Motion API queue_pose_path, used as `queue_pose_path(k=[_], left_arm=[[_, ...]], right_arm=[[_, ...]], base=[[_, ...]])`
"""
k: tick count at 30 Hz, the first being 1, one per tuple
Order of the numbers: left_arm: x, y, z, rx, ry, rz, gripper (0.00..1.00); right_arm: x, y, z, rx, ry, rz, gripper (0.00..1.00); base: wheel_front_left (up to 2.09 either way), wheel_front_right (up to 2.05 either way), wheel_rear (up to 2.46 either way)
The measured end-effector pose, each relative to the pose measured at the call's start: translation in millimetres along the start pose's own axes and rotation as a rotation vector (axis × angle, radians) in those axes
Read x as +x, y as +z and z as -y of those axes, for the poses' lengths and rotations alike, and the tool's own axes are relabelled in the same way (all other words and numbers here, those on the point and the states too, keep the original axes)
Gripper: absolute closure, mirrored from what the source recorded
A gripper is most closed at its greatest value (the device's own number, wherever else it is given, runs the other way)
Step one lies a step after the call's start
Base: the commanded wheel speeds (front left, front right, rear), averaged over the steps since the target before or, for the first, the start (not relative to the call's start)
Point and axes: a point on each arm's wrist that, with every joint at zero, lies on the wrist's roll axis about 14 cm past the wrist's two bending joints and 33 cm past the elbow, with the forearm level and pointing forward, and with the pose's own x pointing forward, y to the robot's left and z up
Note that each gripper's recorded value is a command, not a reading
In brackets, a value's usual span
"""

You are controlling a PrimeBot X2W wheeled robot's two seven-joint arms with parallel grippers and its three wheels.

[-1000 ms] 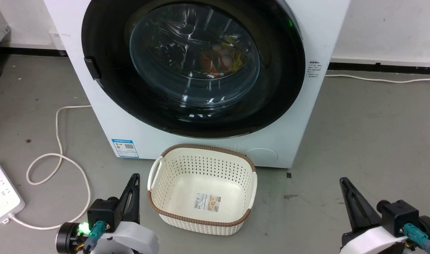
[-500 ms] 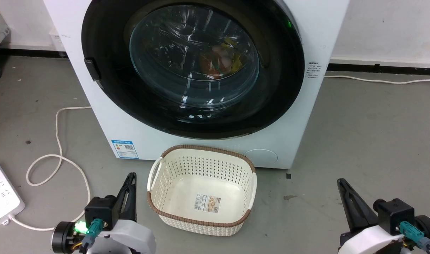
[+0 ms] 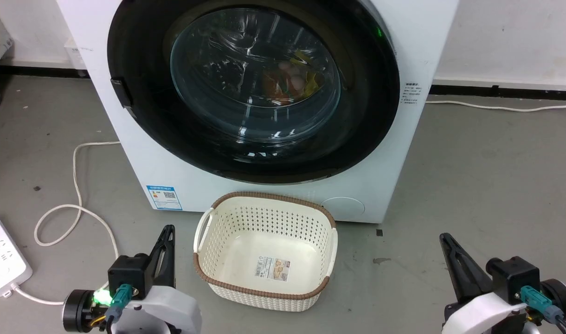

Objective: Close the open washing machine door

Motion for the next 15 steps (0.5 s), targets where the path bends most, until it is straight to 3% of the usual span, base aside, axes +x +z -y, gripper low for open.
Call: queue_pose_path(k=[15], left_arm=[[-0.7, 1.7, -4.2, 0.017, 0.015, -0.009, 1.00]], right_arm=[[0.1, 0.3, -2.6, -0.002, 0.007, -0.013, 1.00]], base=[[0.00, 0.00, 0.00]])
